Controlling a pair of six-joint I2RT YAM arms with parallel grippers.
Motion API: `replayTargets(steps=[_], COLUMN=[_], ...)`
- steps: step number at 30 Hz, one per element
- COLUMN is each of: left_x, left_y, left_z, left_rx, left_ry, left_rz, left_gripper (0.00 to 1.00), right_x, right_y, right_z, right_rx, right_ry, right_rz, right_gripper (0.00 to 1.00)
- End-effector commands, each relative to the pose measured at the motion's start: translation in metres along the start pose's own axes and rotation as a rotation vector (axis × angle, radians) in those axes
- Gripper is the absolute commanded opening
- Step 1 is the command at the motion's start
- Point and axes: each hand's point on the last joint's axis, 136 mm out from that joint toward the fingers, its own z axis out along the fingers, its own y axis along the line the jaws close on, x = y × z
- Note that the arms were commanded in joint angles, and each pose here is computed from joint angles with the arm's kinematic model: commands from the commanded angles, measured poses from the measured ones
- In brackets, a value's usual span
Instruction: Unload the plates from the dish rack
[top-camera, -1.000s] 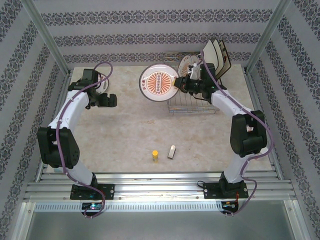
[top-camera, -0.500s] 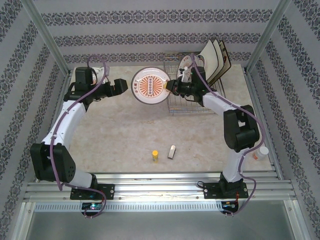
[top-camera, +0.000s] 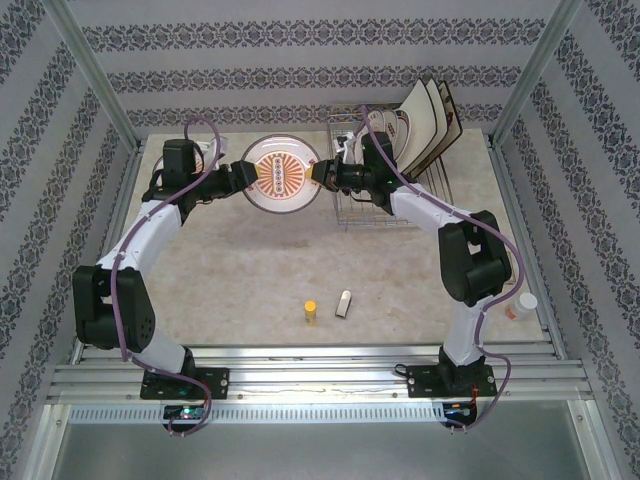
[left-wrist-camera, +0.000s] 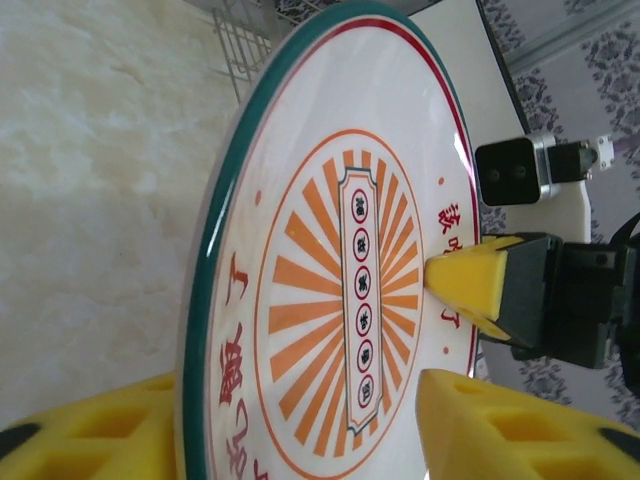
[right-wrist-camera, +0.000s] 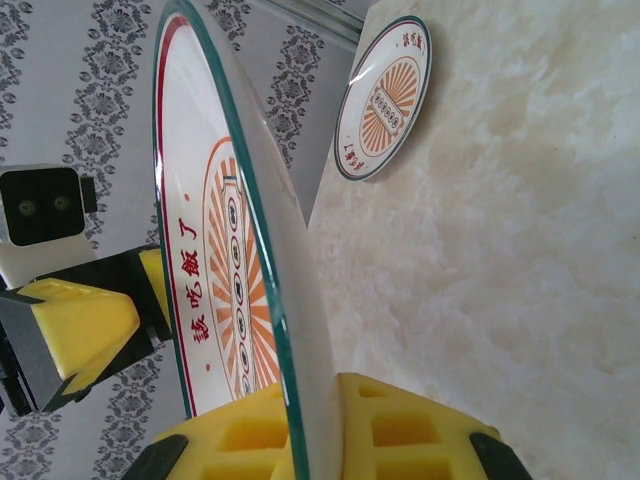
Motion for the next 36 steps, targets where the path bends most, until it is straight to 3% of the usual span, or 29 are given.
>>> replayTargets(steps=[1, 12, 14, 16, 18, 21, 30, 36], left_x=[-0.004, -0.004, -0.005, -0.007, -0.010, -0.023, -0.076, -0.094], left_y=[-0.010, -0.007, -0.006, -0.005, -0.001, 0.012, 0.073, 0.123], left_z=[0.003, 0.010, 0.011, 0.011, 0.011, 0.002, -0.051, -0.087], left_rx=[0.043, 0.069, 0.074, 0.073, 0.058, 0.023, -0.150, -0.278], left_ry=[-0.015, -0.015, -0.023, -0.034, -0.055, -0.126, -0.411, -0.577], left_rz=[0.034, 0.009, 0.004, -0.004, -0.014, -0.043, -0.183, -0.276], left_gripper=[0.43, 0.00, 0.00, 0.00, 0.00, 0.00, 0.00, 0.00], right_x=[-0.014, -0.011, -0.011, -0.012, -0.015, -0.021, -0.035, -0.027], right_y=[0.034, 0.044, 0.043, 0.041, 0.036, 0.020, -0.031, -0.052], right_z=[-0.001, 0.003, 0.003, 0.002, -0.003, -0.019, -0.109, -0.149], right_rx=[-0.083, -0.092, -0.081, -0.055, -0.009, 0.100, 0.672, 0.917], right_ry=[-0.024, -0.002, -0.003, -0.004, -0.007, -0.022, -0.021, 0.063], right_rz=[-0.078, -0.094, -0.095, -0.104, -0.110, -0.119, -0.264, -0.329], right_gripper=[0.00, 0.00, 0.00, 0.27, 0.66, 0.98, 0.98, 0.98])
